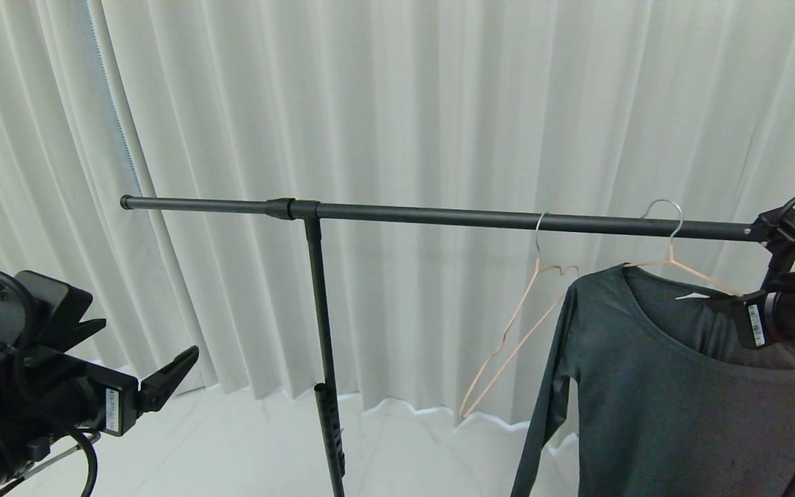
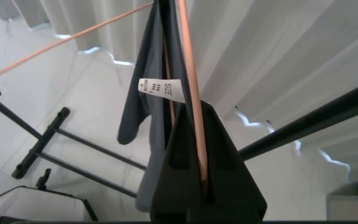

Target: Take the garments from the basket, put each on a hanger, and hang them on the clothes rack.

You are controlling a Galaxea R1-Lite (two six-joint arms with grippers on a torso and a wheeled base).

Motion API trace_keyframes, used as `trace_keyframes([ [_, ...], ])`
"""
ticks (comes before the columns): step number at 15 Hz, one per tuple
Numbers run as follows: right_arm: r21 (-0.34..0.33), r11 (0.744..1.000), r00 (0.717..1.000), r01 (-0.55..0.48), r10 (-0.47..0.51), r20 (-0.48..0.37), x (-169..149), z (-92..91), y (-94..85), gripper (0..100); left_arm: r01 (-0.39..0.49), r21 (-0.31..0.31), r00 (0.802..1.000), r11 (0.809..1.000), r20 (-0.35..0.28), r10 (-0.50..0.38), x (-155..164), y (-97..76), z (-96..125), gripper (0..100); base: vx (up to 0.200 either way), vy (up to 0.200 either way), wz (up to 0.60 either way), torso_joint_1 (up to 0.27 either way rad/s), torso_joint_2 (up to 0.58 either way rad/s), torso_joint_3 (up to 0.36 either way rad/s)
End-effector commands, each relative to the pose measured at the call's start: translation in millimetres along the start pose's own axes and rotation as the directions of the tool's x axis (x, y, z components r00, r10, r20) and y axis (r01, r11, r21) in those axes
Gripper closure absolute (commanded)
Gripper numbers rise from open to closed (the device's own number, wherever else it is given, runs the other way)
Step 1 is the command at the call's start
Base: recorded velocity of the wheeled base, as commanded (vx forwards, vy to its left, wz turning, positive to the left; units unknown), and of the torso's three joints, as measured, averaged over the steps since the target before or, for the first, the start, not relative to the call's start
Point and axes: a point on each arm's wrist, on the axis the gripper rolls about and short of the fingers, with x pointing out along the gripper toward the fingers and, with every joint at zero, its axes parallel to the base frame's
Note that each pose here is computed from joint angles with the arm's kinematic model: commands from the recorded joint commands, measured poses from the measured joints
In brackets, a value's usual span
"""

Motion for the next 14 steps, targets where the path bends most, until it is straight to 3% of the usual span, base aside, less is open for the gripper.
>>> trace_keyframes([
  [1, -0.001, 1.0, 1.0, -0.001, 0.001, 0.0, 0.4, 0.3, 0.0, 100, -0.004, 0.003, 1.0, 1.0, 0.007, 0.004, -1.6, 0.2, 0.6, 0, 0.0, 0.0, 0.0, 0.0, 0.0, 0.0],
  [6, 0.017, 0.999, 0.999, 0.051, -0.051, 0.011, 5.6, 3.9, -0.9, 100, -0.007, 0.004, 1.0, 1.0, 0.017, 0.007, -5.6, 0.1, 0.2, 0, 0.0, 0.0, 0.0, 0.0, 0.0, 0.0],
  [13, 0.019, 0.999, 0.999, 0.049, -0.049, 0.005, 5.7, 3.2, 1.7, 100, -0.007, 0.004, 1.0, 1.0, 0.017, 0.007, -9.8, -1.1, -3.2, 0, 0.0, 0.0, 0.0, 0.0, 0.0, 0.0],
  [14, 0.019, 0.999, 0.999, 0.049, -0.049, 0.002, 5.7, 2.6, 1.9, 0, -0.007, 0.004, 1.0, 1.0, 0.017, 0.007, -9.8, -1.1, -3.2, 0, 0.0, 0.0, 0.0, 0.0, 0.0, 0.0],
])
